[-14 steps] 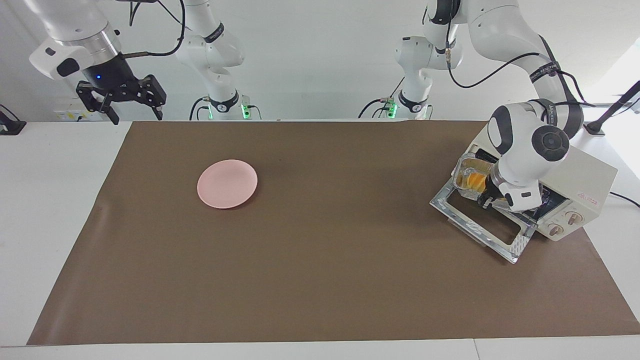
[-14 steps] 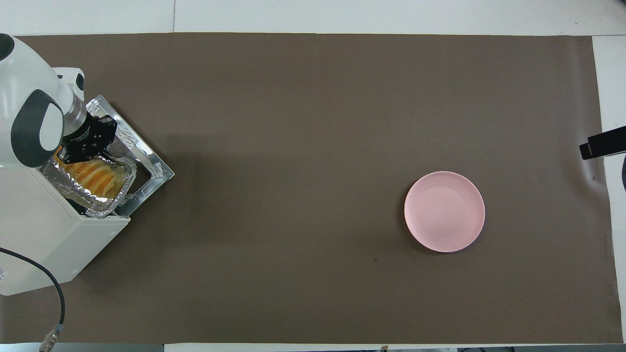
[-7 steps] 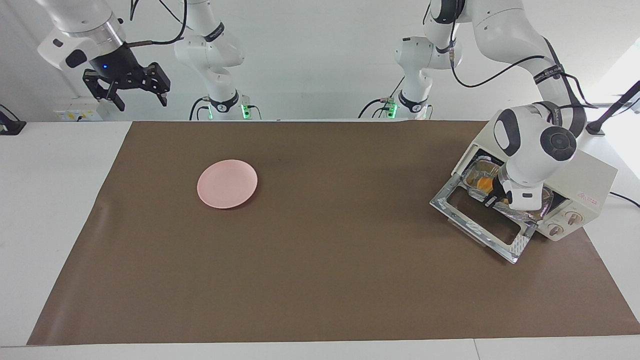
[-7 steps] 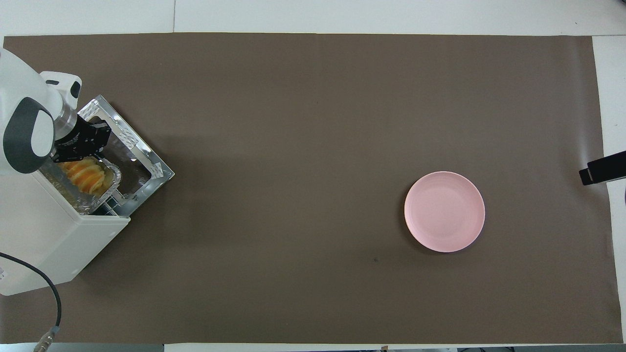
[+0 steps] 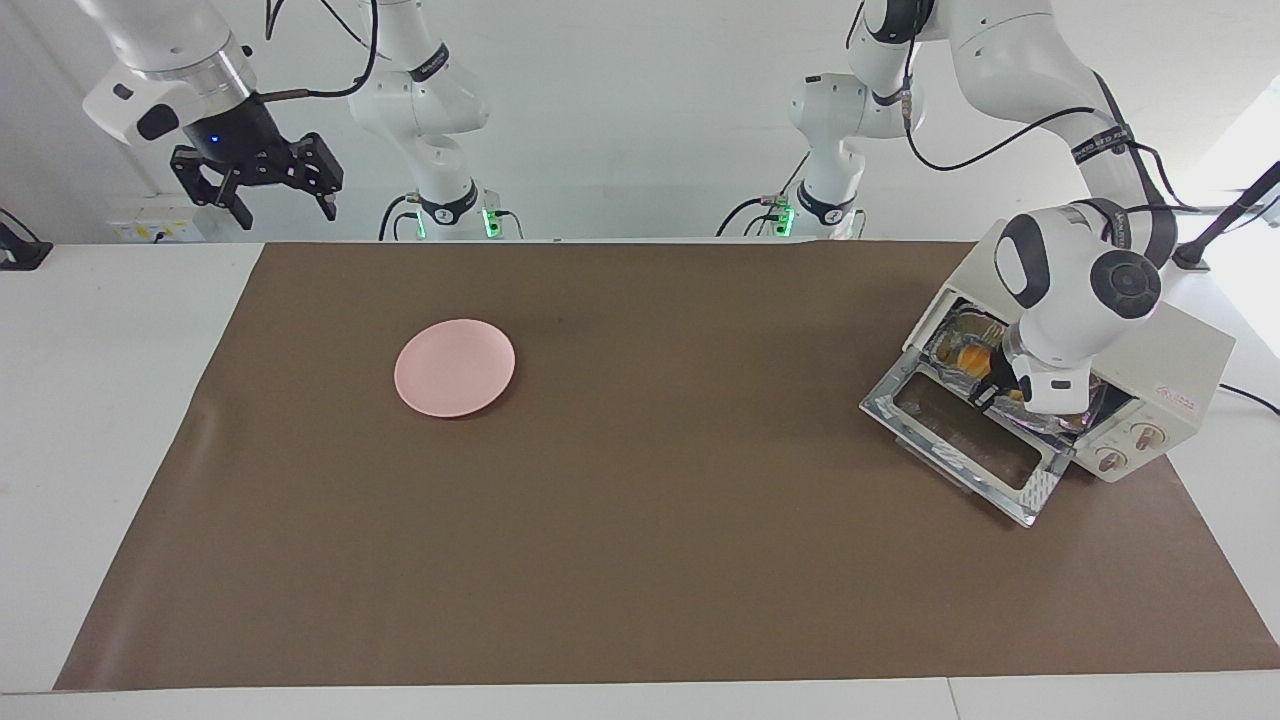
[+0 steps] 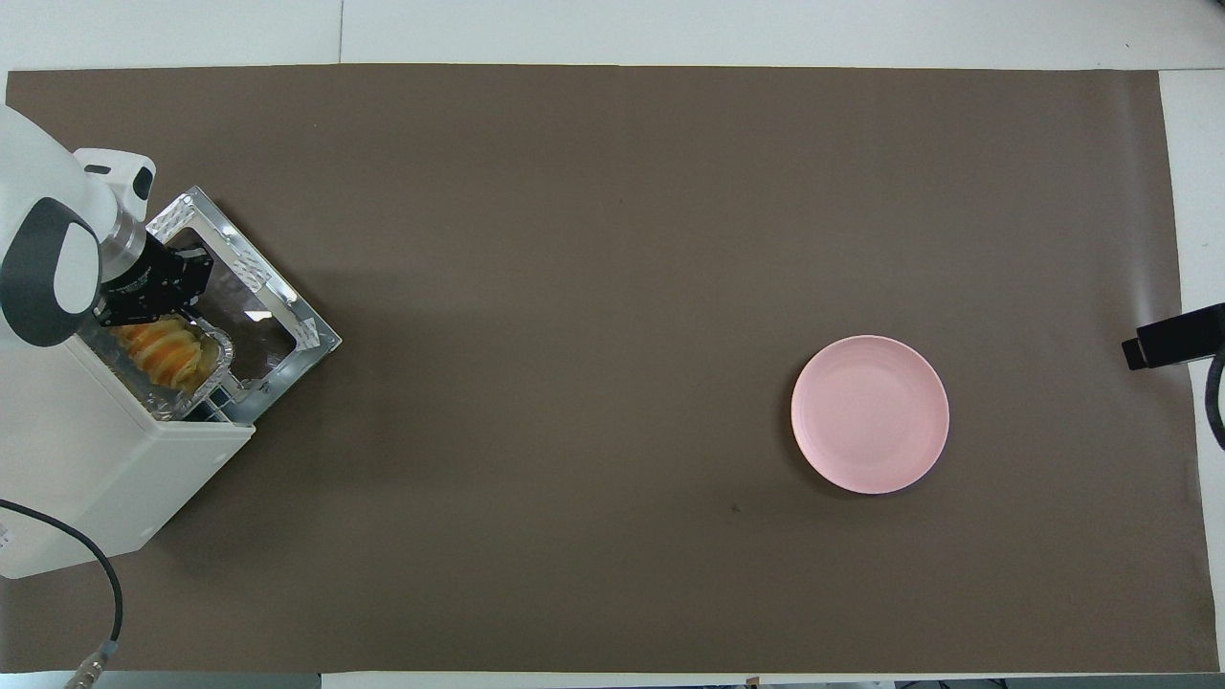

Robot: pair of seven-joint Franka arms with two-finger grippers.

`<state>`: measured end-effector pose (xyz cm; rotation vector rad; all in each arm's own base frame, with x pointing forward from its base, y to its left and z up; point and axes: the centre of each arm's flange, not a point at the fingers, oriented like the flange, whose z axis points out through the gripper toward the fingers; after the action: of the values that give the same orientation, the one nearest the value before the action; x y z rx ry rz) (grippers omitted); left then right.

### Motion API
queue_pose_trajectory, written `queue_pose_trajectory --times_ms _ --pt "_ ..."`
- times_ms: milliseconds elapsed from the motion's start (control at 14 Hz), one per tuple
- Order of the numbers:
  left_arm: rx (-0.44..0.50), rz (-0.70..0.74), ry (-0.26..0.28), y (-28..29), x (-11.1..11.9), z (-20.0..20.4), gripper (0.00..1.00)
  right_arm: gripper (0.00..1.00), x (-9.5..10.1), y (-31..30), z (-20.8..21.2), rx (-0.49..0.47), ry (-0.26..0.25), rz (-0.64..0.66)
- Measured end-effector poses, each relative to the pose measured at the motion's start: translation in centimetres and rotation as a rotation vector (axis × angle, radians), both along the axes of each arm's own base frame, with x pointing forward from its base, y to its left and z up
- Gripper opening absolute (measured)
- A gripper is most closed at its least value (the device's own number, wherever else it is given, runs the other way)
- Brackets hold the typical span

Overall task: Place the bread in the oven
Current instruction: 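Carry the foil tray with the left gripper into the open oven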

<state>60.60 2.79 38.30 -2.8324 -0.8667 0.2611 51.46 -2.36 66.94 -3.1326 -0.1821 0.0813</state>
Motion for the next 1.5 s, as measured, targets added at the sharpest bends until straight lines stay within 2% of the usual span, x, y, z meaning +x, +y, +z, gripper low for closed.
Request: queue_pose_trajectory --times_ms 215,645,717,1075,1290,1361,1505 --pt "-0.015 -0.042 0.025 0.9 -0.3 0.1 0.02 1.00 0.0 0.0 0.0 0.000 0.000 -0.001" --pt "-0.032 -0.100 0.032 1.1 -0.4 0.2 0.02 1.00 0.0 0.0 0.0 0.000 0.000 -0.005" --pt "-0.033 -0.104 0.032 1.1 -0.4 0.3 0.07 1.00 -0.1 -0.1 0.1 -0.001 -0.001 -0.013" --pt "-0.039 -0.117 0.046 0.6 -0.6 -0.8 0.62 1.00 -0.8 -0.4 0.6 0.001 0.002 -0.021" --pt "-0.035 -0.141 -0.022 -0.6 1.0 2.5 0.98 1.00 -0.8 -0.3 0.7 0.001 0.001 -0.020" --pt "-0.034 -0.144 -0.029 -0.7 1.1 4.3 1.00 1.00 -0.8 -0.4 0.7 0.001 0.002 -0.020" --pt "-0.043 -0.159 -0.005 -0.3 0.6 6.9 1.00 1.00 -0.8 -0.4 0.6 0.001 0.002 -0.020"
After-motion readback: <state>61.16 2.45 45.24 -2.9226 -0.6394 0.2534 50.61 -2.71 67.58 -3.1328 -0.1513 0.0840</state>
